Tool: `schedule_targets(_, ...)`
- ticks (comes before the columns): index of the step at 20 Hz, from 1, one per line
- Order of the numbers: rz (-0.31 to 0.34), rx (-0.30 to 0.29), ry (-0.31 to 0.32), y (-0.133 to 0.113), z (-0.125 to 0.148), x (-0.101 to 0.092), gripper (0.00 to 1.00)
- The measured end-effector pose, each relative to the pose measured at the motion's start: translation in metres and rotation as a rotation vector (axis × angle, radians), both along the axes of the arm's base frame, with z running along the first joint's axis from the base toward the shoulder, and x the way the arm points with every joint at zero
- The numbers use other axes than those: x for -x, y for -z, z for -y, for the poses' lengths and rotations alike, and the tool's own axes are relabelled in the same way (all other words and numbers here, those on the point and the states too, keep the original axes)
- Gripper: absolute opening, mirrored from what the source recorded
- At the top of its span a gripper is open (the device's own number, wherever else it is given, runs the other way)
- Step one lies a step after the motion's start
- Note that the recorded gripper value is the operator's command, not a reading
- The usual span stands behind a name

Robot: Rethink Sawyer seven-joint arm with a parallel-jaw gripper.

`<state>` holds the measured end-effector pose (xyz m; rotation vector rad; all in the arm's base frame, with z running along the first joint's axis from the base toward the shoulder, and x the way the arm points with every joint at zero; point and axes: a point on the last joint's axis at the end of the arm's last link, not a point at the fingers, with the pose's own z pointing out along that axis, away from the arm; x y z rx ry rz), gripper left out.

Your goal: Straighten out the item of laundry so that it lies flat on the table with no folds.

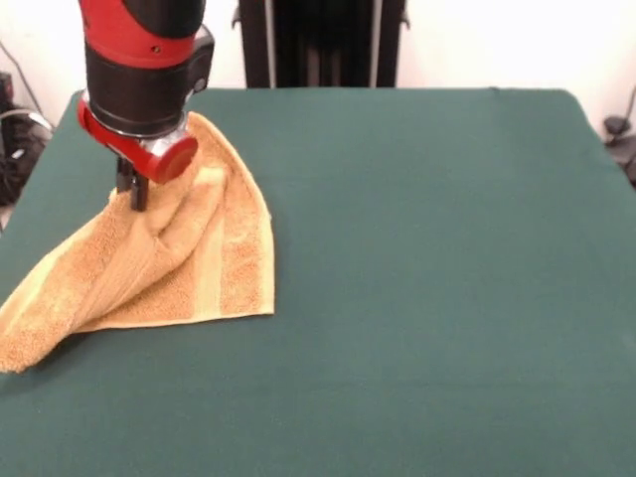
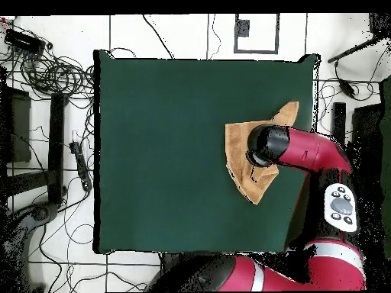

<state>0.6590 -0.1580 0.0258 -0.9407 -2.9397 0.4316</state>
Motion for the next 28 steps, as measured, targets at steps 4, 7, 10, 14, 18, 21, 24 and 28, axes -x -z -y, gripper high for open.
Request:
schedule_targets(4,-0.012,0.061,-0.052,-0.005,0.010,0.003,0.00)
schedule_targets(7,-0.023,0.119,-0.105,-0.011,0.021,0.006,0.00)
schedule_targets(10,-0.027,0.136,-0.119,-0.012,0.026,0.007,0.00)
schedule_targets(14,-0.046,0.147,-0.117,-0.015,0.031,0.009,0.00)
schedule_targets(18,-0.123,0.161,-0.086,-0.024,0.036,0.017,0.00)
schedule_targets(21,-0.195,0.166,-0.052,-0.033,0.041,0.027,0.00)
schedule_targets(24,-0.239,0.172,-0.033,-0.039,0.046,0.034,0.00)
schedule_targets(28,-0.274,0.197,-0.027,-0.049,0.054,0.042,0.00)
